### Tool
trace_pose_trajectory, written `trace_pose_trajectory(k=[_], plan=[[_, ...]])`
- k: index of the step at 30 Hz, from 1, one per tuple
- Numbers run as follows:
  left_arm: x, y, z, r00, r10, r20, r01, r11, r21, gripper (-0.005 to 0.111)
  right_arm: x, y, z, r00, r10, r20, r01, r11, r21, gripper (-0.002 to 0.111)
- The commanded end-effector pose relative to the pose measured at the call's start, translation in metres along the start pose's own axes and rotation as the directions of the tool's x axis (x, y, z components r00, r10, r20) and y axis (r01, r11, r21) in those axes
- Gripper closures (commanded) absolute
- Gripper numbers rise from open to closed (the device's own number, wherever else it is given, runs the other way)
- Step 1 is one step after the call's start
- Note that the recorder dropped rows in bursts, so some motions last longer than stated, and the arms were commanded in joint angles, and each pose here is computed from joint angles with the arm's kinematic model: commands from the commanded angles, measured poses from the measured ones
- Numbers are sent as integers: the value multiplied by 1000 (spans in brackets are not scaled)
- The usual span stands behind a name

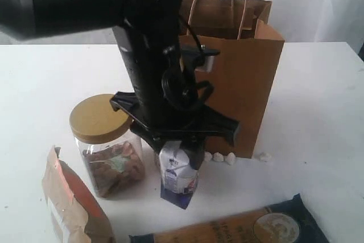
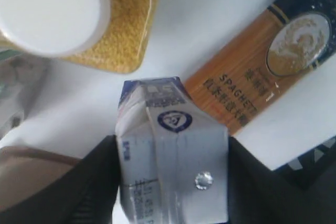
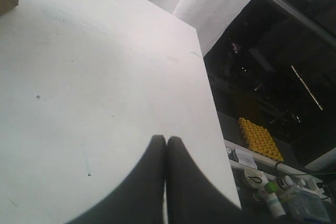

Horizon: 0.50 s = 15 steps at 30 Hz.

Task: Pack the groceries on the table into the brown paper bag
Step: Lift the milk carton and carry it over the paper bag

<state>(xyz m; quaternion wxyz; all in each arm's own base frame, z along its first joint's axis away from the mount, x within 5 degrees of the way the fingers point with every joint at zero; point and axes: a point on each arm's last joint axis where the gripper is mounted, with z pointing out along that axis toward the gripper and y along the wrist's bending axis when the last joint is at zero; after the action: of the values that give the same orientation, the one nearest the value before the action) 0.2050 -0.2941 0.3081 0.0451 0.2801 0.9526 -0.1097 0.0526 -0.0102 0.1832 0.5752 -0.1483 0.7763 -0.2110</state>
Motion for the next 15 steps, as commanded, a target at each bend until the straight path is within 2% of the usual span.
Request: trace_pose_trajectory(k=[1,8,12,15], plan=[[12,-2,-39,997,74,-3,-74,997,21,107,0,0,0,1000,-1,5,1,1000,4,108],[25,-4,-100,958,217,187,-228,973,42,107,0,0,0,1000,-1,5,1,1000,4,108],[35,1,-140,904,287,318,-295,955,-24,107,0,0,0,1000,-1,5,1,1000,4,108],[41,7,-170,850,331,410,-314,943,-110,107,0,0,0,1000,-1,5,1,1000,4,108]])
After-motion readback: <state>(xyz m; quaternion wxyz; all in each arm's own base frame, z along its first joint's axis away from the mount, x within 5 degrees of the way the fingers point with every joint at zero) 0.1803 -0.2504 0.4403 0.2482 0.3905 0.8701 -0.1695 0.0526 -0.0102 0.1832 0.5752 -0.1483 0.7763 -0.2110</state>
